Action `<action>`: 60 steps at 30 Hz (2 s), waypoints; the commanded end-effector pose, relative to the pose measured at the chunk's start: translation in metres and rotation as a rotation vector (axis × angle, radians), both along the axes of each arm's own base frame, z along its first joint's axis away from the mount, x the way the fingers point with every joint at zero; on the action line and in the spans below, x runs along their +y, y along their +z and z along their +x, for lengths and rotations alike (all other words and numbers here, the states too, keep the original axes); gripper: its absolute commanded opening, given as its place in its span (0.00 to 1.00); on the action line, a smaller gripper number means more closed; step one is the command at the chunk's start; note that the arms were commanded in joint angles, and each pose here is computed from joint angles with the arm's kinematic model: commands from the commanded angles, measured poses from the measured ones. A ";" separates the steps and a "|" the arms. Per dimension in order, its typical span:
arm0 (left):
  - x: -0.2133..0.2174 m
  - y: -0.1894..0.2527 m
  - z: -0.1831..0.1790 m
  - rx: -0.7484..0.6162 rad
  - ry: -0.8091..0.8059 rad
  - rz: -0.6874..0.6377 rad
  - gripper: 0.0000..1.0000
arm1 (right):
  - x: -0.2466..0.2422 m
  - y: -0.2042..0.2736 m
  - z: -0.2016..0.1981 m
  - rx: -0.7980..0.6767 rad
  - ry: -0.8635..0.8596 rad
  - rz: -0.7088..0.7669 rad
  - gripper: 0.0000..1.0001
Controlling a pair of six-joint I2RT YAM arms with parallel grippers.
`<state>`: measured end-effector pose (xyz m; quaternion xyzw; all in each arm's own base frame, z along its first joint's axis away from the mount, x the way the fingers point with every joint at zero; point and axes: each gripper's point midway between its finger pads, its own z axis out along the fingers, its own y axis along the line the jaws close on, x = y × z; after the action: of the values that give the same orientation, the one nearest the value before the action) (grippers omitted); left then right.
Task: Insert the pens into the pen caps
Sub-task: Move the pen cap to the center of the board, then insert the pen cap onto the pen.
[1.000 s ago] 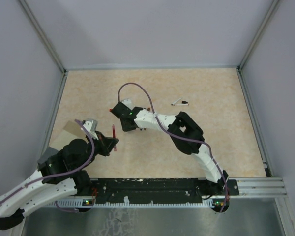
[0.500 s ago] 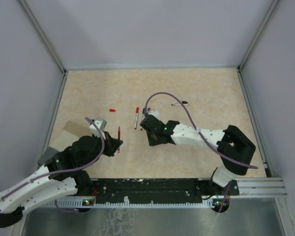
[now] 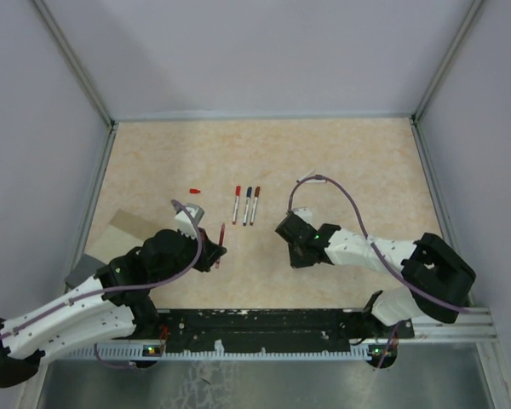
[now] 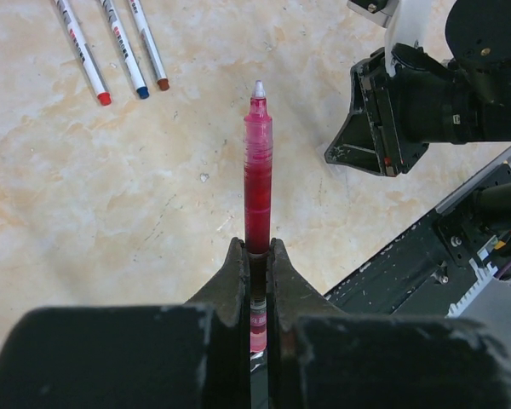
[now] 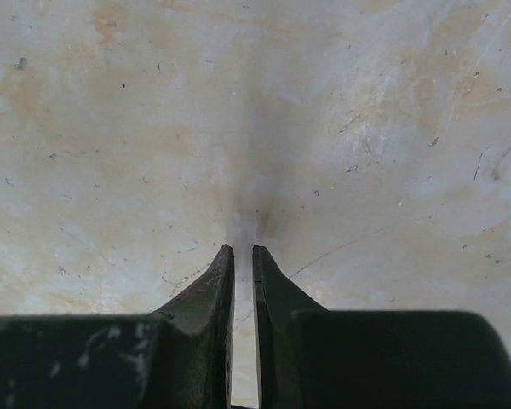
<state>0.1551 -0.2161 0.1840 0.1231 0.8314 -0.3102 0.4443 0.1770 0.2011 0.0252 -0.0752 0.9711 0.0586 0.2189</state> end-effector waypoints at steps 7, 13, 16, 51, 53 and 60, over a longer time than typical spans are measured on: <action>-0.005 0.005 -0.001 -0.002 -0.015 -0.038 0.00 | 0.006 -0.008 -0.006 0.055 -0.002 0.023 0.13; -0.005 0.005 -0.002 0.000 -0.015 -0.045 0.00 | 0.002 -0.017 -0.016 0.113 0.007 -0.005 0.17; -0.006 0.006 -0.002 0.000 -0.018 -0.048 0.00 | 0.000 -0.020 -0.018 0.132 0.009 -0.025 0.18; -0.023 -0.008 -0.002 0.026 -0.069 -0.039 0.00 | 0.008 0.044 -0.001 -0.097 -0.047 0.162 0.00; -0.028 -0.008 -0.003 0.021 -0.092 -0.042 0.00 | 0.015 0.064 0.004 -0.159 -0.058 0.268 0.00; -0.052 0.002 -0.011 -0.020 -0.222 -0.105 0.00 | 0.030 0.133 0.017 -0.370 -0.126 0.657 0.00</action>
<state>0.1478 -0.2480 0.1698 0.1611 0.8243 -0.3528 0.4124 0.1765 0.2148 0.1087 -0.0092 0.9121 0.2332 0.3372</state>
